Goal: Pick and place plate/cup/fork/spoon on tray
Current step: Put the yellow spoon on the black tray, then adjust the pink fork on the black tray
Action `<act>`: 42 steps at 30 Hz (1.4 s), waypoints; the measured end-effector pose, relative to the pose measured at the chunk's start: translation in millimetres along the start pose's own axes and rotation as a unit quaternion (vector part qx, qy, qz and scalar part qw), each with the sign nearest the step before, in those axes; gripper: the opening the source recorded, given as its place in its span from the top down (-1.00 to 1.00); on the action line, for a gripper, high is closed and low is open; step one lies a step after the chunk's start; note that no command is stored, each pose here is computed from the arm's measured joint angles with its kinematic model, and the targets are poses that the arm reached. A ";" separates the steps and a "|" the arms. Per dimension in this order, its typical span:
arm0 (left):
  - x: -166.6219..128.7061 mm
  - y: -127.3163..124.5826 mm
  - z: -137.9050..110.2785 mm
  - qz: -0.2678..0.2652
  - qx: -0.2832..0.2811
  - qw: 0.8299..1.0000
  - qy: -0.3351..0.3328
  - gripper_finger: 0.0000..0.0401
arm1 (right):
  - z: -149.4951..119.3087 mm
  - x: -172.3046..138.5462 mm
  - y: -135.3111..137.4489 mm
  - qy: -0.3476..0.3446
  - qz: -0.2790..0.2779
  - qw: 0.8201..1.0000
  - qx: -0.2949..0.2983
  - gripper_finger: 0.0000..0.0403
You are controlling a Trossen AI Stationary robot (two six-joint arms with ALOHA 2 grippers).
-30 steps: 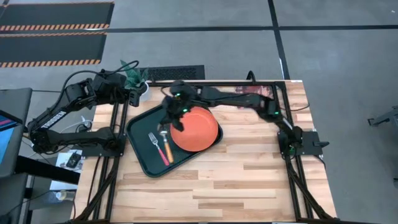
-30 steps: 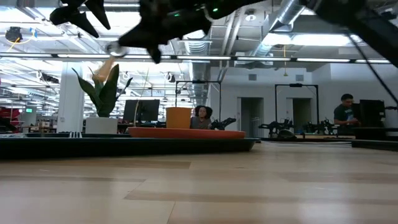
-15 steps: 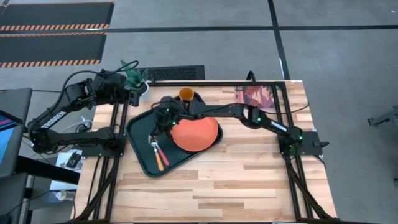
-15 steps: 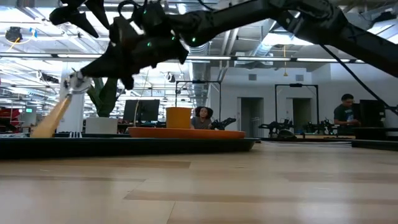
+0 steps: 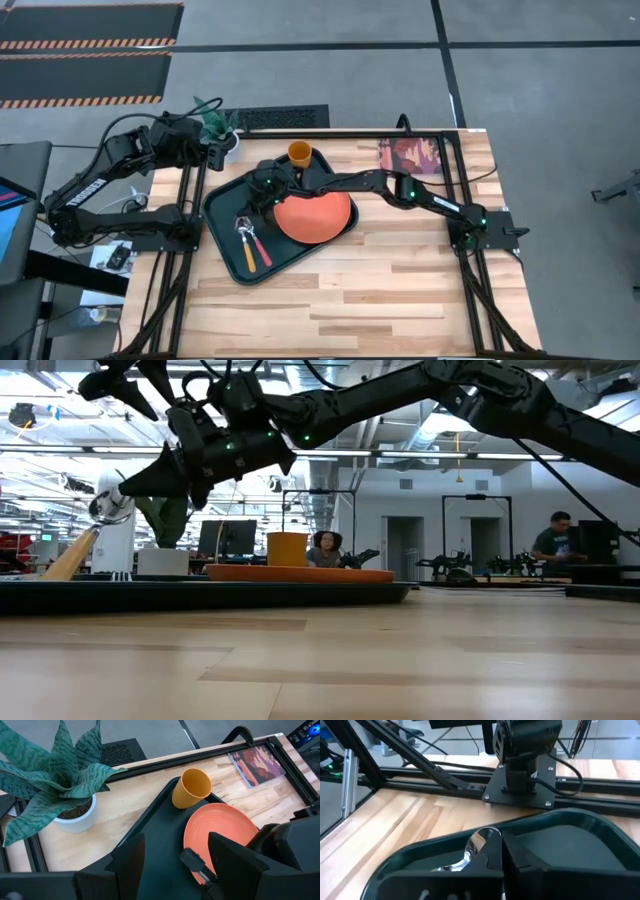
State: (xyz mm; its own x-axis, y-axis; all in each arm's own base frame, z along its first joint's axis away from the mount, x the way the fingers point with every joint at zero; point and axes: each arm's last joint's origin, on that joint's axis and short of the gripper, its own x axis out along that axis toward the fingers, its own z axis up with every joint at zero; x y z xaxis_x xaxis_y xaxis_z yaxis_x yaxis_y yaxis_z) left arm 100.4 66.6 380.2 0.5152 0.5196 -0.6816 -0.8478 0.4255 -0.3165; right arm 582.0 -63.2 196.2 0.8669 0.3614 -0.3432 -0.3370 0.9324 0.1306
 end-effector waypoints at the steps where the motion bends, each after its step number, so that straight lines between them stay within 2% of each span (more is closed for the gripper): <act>1: 0.0 0.0 0.0 0.000 0.000 1.000 0.000 -0.03 | 0.2 -0.1 -0.2 -0.001 0.000 1.000 -0.001 0.96; 13: 0.0 -0.1 0.1 0.000 0.000 1.000 -0.001 -0.03 | 1.7 1.8 3.5 -0.007 0.003 0.999 -0.031 0.67; 20: 0.0 -0.1 0.1 0.000 0.001 1.000 -0.001 -0.03 | 2.6 1.8 3.1 -0.012 0.000 0.999 -0.032 0.25; 25: 0.0 0.5 -1.1 0.001 0.009 1.000 0.007 -0.03 | 7.2 -6.6 0.1 0.002 -0.011 0.999 0.040 -0.02; 28: 0.3 2.7 -4.0 0.014 0.017 1.000 0.020 -0.03 | 28.4 -32.7 0.1 0.027 -0.019 0.998 0.059 -0.06; 32: 8.6 4.5 -10.8 0.011 0.013 0.999 0.046 -0.03 | 65.9 -83.2 9.6 0.065 -0.014 0.996 0.065 -0.07; 37: 18.3 6.8 -19.4 0.006 -0.002 0.998 0.070 -0.03 | 85.1 -138.8 34.0 0.163 -0.008 0.984 0.076 -0.02; 42: 36.3 2.9 -43.9 -0.034 -0.005 0.992 0.119 -0.03 | 101.6 -201.6 66.4 0.251 0.002 0.962 0.111 0.02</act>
State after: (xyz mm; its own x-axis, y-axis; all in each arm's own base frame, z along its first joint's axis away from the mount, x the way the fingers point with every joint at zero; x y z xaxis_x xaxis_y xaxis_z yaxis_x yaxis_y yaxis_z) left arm 111.2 54.1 325.6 0.5287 0.3001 -0.7940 -0.8135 0.4460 -0.3732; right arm 422.1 -73.9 368.6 0.5610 0.3712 -0.7400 -0.2055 0.9283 0.3098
